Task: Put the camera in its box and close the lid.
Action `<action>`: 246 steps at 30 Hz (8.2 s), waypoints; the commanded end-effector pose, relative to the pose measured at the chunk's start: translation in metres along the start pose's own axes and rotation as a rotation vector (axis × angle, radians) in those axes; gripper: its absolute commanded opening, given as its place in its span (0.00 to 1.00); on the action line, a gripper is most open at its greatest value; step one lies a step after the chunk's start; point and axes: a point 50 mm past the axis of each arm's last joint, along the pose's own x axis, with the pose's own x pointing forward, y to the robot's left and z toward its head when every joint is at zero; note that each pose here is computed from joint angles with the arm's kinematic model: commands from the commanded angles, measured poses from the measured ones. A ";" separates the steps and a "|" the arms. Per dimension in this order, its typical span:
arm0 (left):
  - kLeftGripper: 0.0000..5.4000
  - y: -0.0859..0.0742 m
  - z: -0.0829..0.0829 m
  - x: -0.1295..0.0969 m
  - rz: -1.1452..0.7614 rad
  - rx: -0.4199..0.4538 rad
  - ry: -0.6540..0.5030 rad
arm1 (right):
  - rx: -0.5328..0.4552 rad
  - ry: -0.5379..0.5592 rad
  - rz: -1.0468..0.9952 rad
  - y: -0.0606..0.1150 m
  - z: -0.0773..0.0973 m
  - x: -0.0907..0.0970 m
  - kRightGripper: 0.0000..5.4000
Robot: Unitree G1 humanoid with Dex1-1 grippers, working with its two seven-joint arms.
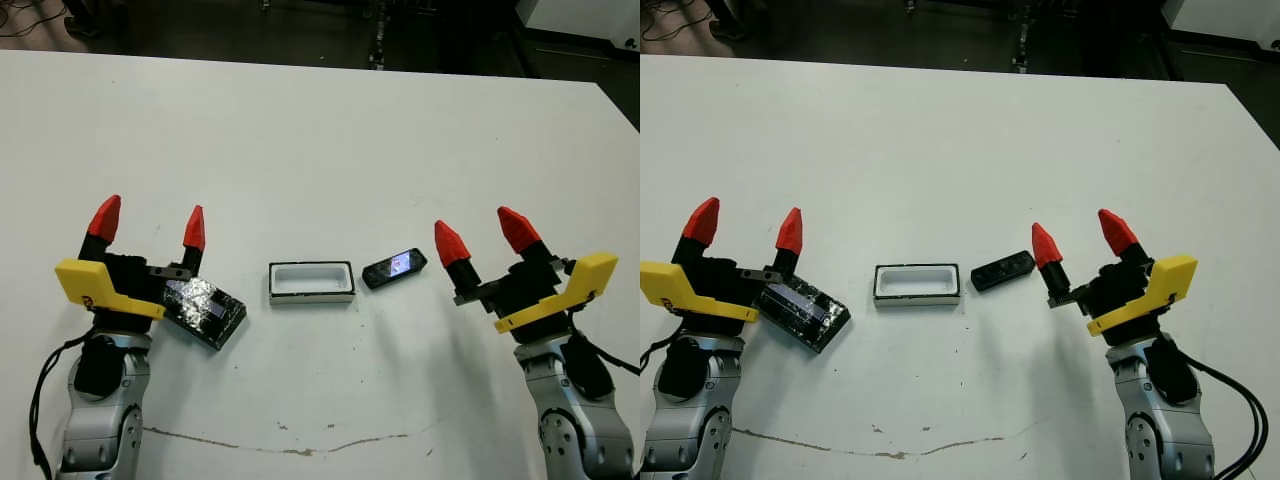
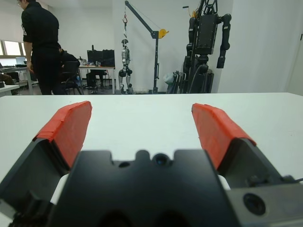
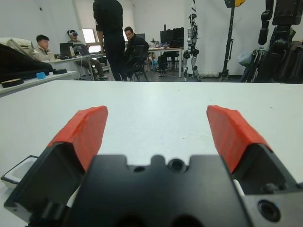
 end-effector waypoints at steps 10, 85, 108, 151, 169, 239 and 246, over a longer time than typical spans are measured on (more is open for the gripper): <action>1.00 -0.001 -0.001 -0.002 -0.003 0.007 0.007 | -0.014 0.027 0.005 -0.004 -0.002 -0.001 1.00; 1.00 -0.003 -0.001 -0.004 0.018 -0.002 0.014 | -1.007 0.967 1.416 0.005 0.017 0.135 1.00; 1.00 -0.003 -0.002 -0.004 0.022 0.005 0.018 | -0.930 0.979 1.432 0.004 -0.001 0.125 1.00; 1.00 -0.002 -0.003 -0.006 0.029 0.015 0.021 | -0.810 0.875 1.204 -0.007 0.006 0.125 0.31; 1.00 -0.002 -0.004 -0.005 0.029 0.006 0.026 | -0.318 0.665 0.858 -0.002 0.040 0.135 0.31; 1.00 -0.002 -0.004 -0.006 0.032 0.005 0.017 | -0.318 0.775 1.134 0.091 0.000 0.128 0.31; 1.00 -0.002 -0.004 -0.006 0.034 0.008 0.024 | -0.315 0.785 1.131 0.090 -0.002 0.127 0.31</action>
